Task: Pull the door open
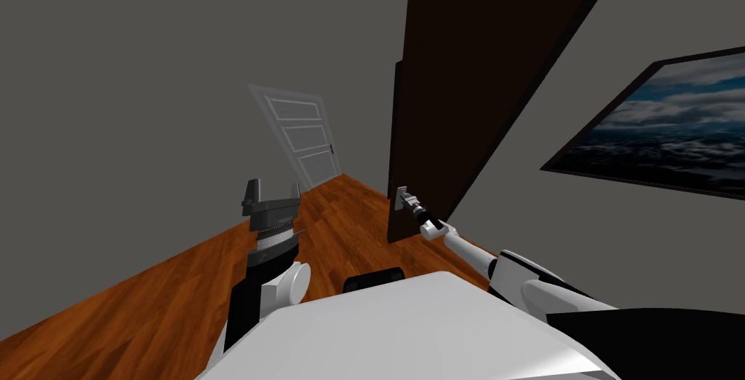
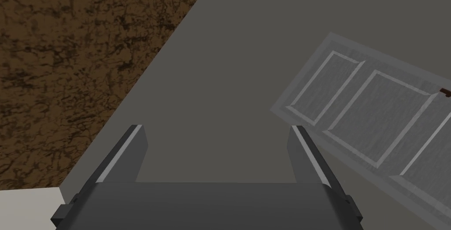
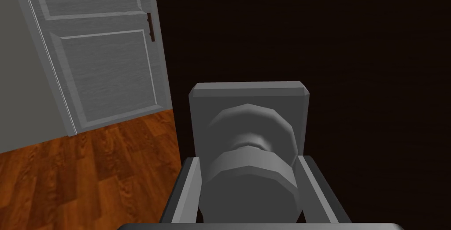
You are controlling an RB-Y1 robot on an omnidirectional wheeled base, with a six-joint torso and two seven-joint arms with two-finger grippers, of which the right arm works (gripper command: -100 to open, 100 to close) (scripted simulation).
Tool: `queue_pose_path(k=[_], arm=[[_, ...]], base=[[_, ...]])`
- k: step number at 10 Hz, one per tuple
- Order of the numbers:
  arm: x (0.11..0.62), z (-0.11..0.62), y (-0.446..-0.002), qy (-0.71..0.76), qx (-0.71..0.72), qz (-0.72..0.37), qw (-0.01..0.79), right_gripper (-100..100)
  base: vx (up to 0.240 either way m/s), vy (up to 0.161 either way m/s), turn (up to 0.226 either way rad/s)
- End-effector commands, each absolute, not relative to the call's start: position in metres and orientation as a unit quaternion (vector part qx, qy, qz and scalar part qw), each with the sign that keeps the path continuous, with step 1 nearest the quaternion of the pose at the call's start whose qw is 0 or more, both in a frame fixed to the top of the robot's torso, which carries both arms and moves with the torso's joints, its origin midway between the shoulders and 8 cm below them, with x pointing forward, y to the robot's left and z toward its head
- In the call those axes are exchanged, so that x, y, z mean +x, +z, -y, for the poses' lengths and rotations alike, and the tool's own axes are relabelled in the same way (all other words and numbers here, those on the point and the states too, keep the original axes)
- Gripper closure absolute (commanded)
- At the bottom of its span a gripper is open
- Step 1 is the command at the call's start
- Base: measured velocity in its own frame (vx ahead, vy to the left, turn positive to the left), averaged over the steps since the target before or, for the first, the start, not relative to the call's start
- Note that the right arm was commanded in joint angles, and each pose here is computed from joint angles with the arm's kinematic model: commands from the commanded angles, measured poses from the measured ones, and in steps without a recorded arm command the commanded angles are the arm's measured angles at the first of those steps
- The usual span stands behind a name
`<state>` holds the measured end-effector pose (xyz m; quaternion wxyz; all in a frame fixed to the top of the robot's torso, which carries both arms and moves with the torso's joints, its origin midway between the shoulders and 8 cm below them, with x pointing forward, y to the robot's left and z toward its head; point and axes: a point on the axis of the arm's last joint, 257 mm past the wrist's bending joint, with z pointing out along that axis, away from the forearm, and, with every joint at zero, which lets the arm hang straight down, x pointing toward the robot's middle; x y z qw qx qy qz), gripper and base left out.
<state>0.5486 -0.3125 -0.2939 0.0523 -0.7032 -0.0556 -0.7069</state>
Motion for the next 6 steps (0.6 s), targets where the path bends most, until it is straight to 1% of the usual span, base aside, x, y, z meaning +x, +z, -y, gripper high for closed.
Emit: queue_pose_path(k=[1,4,6], arm=[[0.544,0.31,-0.296,-0.705,-0.704,0.062,0.061,100],[0.537,0.305,-0.296,-0.703,-0.703,0.074,0.074,100],[0.532,0.303,-0.297,-0.702,-0.703,0.08,0.079,100]], base=[[-0.192,-0.082,0.059],[-0.164,-0.116,0.073],[-0.091,-0.06,0.055]])
